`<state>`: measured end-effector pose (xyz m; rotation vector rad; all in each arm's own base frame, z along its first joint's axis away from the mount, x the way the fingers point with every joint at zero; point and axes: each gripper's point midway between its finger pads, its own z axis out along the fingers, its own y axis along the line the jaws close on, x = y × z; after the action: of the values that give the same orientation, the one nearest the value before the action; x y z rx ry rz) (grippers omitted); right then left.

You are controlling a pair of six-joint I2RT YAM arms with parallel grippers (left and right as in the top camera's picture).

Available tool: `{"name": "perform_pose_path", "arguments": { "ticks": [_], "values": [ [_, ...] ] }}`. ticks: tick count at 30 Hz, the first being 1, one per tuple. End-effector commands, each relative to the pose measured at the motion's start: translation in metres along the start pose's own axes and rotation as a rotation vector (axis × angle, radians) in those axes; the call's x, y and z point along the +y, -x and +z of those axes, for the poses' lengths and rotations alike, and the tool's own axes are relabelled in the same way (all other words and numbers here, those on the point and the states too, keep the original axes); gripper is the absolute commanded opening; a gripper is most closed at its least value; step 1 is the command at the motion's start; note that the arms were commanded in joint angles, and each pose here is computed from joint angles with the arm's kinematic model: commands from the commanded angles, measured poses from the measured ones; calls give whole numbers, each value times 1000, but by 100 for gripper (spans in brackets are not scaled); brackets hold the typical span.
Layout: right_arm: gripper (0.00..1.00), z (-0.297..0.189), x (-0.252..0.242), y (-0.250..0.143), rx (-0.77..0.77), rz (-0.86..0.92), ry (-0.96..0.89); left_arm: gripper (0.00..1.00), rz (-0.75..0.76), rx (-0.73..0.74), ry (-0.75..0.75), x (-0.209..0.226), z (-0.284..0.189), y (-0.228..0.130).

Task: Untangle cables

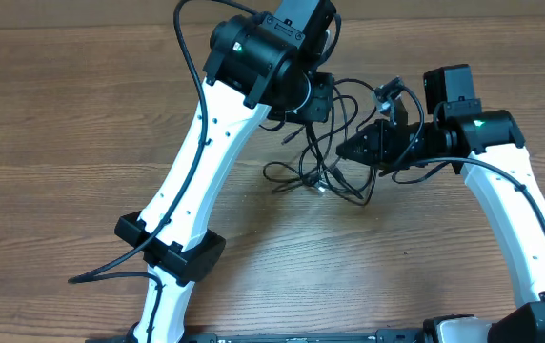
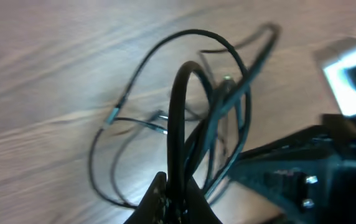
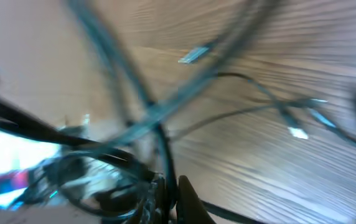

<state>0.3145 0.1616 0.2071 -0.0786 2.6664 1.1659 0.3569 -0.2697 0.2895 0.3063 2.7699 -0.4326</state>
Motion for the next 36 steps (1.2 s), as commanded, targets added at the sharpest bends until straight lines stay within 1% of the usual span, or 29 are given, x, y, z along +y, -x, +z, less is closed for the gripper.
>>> {"name": "perform_pose_path", "arguments": {
  "ticks": [1,2,5,9,11,13,14,15,16,18,19,20,22,23,24,25,28,33,36],
  "values": [
    [4,-19,-65,14,-111,115,-412,4,22,-113,173,34,-22,15],
    [4,-30,-85,13,-138,157,-536,4,26,-118,199,39,-22,16],
    [4,-59,-122,8,-199,247,-800,4,60,-122,227,45,-23,18],
    [4,-96,-148,7,-280,286,-1052,4,85,-127,253,49,-24,19],
    [4,-107,-153,9,-305,278,-1116,4,93,-126,253,49,-24,19],
    [4,-109,-154,9,-311,277,-1127,4,99,-125,253,49,-24,19],
    [4,-104,-152,10,-306,278,-1099,4,99,-125,252,49,-24,19],
    [4,-93,-146,11,-286,273,-1029,4,100,-124,248,47,-23,19],
    [4,-77,-136,11,-241,244,-928,4,102,-122,244,46,-23,18],
    [11,-41,-102,6,-123,145,-655,4,106,-120,238,44,-23,18],
    [16,-27,-81,3,-75,110,-512,4,106,-120,238,43,-23,17],
    [24,-16,-59,-1,-39,91,-374,4,107,-120,237,43,-22,17],
    [43,-7,-27,-6,5,82,-185,4,107,-120,237,43,-22,17],
    [51,-6,-17,-8,19,84,-121,4,107,-119,236,43,-22,17],
    [59,-5,-11,-10,26,95,-91,4,107,-118,232,42,-22,17],
    [64,-5,-9,-11,31,158,-77,4,107,-116,227,41,-22,17],
    [66,-5,-9,-12,29,311,-81,4,108,-116,227,41,-22,16],
    [73,-2,-9,-4,-5,433,-69,4,108,-116,227,41,-22,16],
    [73,4,-11,-4,-8,474,-53,4,108,-116,225,41,-22,16]
  ]
}}
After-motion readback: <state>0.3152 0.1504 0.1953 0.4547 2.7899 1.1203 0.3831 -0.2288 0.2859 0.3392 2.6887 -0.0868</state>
